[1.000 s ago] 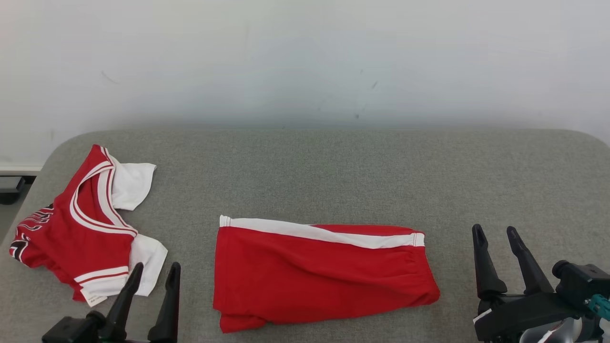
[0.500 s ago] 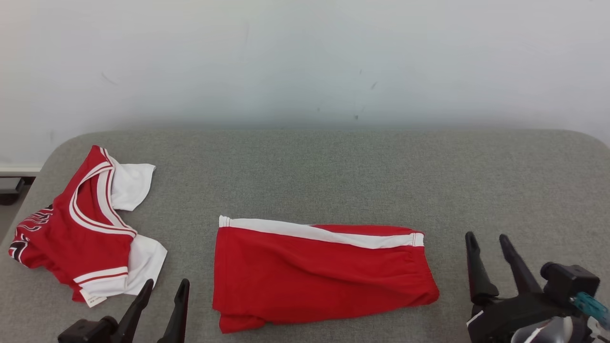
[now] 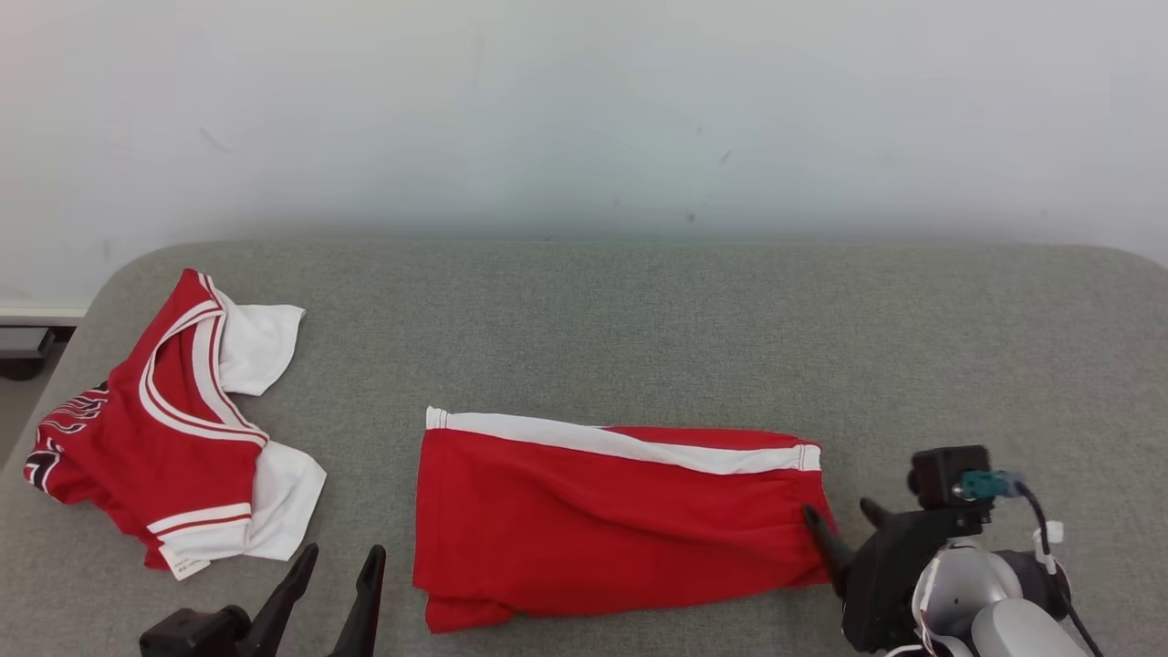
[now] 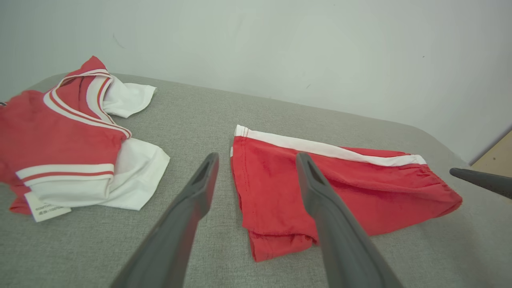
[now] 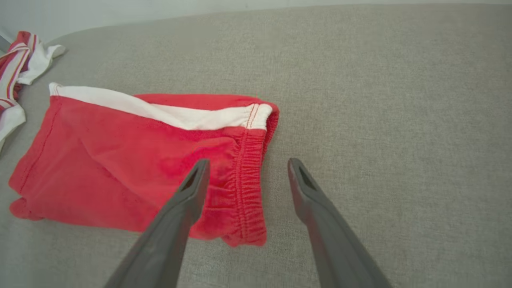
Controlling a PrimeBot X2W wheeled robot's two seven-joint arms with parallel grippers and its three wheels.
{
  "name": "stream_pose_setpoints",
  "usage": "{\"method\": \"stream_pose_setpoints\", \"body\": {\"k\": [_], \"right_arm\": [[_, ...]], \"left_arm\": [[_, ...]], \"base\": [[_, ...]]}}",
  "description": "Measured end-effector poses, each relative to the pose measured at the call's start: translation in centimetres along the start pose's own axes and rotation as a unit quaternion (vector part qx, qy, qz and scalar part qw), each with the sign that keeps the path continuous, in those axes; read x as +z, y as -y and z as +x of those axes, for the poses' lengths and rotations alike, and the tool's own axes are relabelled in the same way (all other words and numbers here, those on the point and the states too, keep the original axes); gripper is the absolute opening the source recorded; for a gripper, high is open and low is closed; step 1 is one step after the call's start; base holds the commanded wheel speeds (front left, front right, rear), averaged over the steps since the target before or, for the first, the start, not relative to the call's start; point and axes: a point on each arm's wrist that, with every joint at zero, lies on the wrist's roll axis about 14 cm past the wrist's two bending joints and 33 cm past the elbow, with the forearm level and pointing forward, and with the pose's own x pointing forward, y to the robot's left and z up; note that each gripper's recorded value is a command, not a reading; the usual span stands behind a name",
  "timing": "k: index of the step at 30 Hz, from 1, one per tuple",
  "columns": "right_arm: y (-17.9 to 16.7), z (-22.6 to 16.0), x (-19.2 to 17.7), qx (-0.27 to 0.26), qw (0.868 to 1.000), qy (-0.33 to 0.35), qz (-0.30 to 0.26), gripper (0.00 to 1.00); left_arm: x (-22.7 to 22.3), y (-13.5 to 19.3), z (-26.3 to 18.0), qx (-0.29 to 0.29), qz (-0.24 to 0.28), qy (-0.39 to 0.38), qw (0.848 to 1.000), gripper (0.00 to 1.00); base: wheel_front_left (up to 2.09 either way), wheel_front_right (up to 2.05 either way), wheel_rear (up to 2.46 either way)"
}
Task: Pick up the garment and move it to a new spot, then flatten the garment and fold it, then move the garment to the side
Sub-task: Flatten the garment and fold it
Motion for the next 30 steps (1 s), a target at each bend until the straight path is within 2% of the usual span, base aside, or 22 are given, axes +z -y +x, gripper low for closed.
{"method": "stream_pose_setpoints", "body": {"k": [3, 8, 13, 30], "right_arm": [[0.5, 0.3, -1.9, -0.007, 0.997, -0.070, -0.014, 1.00], [0.4, 0.7, -1.8, -0.010, 0.994, -0.104, -0.015, 1.00], [0.7, 0.7, -3.4, -0.018, 0.987, -0.157, -0.001, 1.00], [0.1, 3.0, -5.0, -0.016, 0.969, -0.243, 0.047, 1.00]], "left_arm": [[-0.4, 0.1, -0.1, -0.003, -0.001, -0.008, 1.000, 1.00], [-0.3, -0.2, -0.3, 0.001, -0.001, -0.006, 1.000, 1.00], [-0.5, -0.4, -0.4, 0.004, -0.001, -0.011, 1.000, 1.00], [-1.5, -1.2, -0.4, 0.012, -0.010, -0.031, 0.999, 1.00]], "base": [[0.00, 0.00, 0.00], [0.00, 0.00, 0.00], [0.00, 0.00, 0.00], [0.00, 0.00, 0.00]]}}
